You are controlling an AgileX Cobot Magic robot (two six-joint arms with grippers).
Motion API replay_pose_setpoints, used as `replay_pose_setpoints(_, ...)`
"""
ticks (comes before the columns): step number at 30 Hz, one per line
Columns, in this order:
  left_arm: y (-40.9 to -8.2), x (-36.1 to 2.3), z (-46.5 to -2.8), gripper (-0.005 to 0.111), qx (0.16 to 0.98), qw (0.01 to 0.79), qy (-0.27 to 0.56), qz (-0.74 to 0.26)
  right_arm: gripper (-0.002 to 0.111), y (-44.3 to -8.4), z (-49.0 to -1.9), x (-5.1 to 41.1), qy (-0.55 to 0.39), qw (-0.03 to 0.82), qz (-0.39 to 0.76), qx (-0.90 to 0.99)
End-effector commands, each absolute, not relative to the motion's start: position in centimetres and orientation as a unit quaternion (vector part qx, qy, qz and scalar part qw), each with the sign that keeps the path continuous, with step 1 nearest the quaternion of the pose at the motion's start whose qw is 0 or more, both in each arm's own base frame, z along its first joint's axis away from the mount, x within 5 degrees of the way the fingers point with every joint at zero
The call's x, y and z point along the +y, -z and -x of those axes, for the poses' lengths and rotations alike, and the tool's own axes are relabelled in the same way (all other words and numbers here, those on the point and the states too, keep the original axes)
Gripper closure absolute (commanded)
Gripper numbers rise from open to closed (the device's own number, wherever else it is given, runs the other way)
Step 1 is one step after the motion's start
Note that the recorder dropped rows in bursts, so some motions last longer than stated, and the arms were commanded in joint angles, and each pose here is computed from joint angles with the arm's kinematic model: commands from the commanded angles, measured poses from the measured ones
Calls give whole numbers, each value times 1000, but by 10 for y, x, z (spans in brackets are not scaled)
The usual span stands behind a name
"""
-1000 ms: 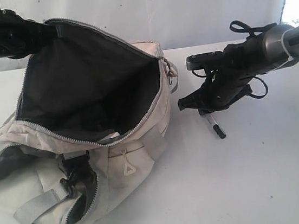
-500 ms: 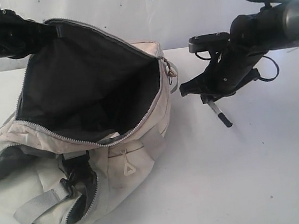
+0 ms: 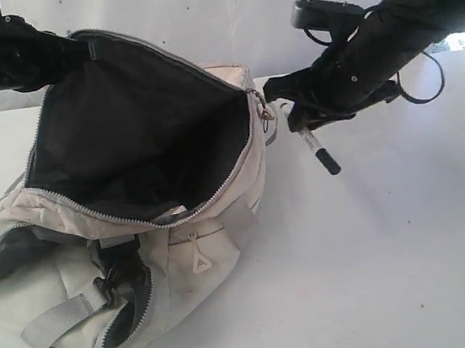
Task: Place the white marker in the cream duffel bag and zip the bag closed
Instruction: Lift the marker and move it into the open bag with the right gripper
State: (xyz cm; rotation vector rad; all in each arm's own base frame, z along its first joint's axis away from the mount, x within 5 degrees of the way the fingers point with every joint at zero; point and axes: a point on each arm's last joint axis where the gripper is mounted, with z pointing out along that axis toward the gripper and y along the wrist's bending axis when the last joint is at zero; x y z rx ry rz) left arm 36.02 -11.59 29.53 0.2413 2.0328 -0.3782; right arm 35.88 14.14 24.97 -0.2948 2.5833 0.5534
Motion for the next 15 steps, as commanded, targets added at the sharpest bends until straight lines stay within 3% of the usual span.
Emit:
replay_pose_setpoints(1, -302, -114, -360, 106, 837, 515, 157, -95, 108, -260, -352, 161, -306, 238, 133, 912)
replay_pose_setpoints(6, -302, -114, -360, 106, 837, 515, 157, -95, 108, -261, -348, 182, -347, 245, 156, 892)
replay_pose_setpoints(15, -301, -115, -359, 106, 838, 513, 159, -97, 108, -239, -352, 221, -322, 296, 152, 886)
